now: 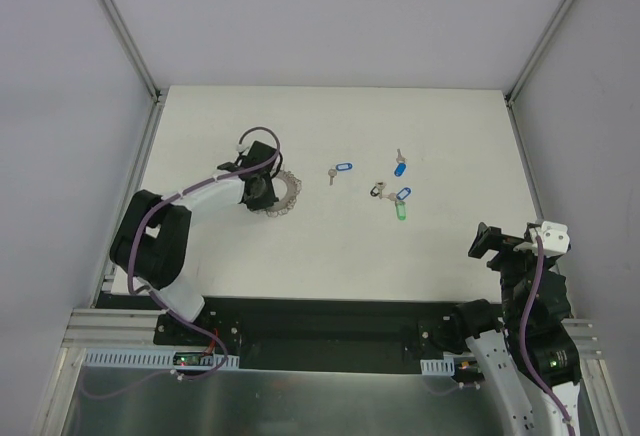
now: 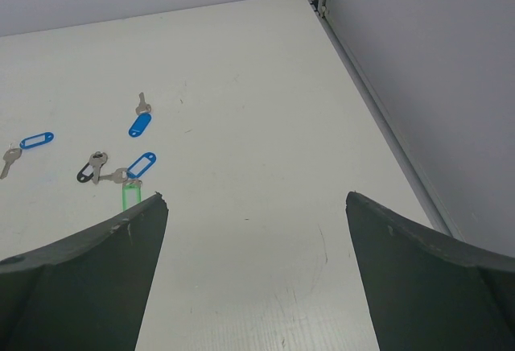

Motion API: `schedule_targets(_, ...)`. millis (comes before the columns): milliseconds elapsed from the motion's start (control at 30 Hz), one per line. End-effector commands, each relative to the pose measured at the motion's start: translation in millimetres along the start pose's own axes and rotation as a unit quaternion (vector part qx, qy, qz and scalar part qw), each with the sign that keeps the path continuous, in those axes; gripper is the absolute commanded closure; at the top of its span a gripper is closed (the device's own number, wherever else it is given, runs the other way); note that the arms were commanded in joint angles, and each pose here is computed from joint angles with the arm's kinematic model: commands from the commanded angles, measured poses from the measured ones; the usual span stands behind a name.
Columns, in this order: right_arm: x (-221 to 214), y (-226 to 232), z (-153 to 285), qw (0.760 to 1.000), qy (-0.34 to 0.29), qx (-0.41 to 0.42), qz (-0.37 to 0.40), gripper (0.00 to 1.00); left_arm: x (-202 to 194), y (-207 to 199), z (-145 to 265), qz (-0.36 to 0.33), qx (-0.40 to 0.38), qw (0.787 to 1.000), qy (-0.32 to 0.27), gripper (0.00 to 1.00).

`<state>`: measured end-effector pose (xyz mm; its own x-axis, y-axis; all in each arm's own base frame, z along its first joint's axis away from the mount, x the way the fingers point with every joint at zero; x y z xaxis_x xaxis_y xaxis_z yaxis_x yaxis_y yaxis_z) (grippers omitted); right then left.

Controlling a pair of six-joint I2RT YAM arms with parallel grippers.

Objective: Put the keys on the keyring

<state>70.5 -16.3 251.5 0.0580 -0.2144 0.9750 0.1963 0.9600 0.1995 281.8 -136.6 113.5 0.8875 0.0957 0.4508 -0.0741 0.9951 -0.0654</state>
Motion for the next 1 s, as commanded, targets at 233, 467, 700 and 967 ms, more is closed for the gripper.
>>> schedule_targets(233,10.4,-12.8,26.7,0.994,-0.096,0.023,-0.041,0.04,-44.4,-55.4,44.6,-0.061,-0.070,0.995,-0.022,1.00)
schedule_targets(467,9.3,-12.6,26.1,0.995,-0.094,0.024,-0.038,0.04,-76.3,-85.8,48.1,-0.078,-0.083,0.993,-0.007,1.00)
schedule_targets(700,9.2,-9.9,25.9,0.994,-0.092,0.039,-0.034,0.04,-99.6,-113.5,48.4,-0.073,-0.100,0.992,-0.007,1.00)
schedule_targets(967,8.9,-5.3,25.0,0.993,-0.090,0.065,-0.028,0.04,-106.7,-137.4,44.0,-0.035,-0.102,0.994,-0.024,1.00)
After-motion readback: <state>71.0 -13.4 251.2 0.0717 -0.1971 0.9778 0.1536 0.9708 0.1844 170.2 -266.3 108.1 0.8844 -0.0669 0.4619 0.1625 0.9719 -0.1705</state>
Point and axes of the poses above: each gripper's point midway between its finger pads, its own z axis back along the fingers, its own y axis along the line the jaws close on, x = y × z, the point moved 9 cm from there along z, back along the fingers, and after that the axes turned 10 degrees about -z, right-handed, at the moved point
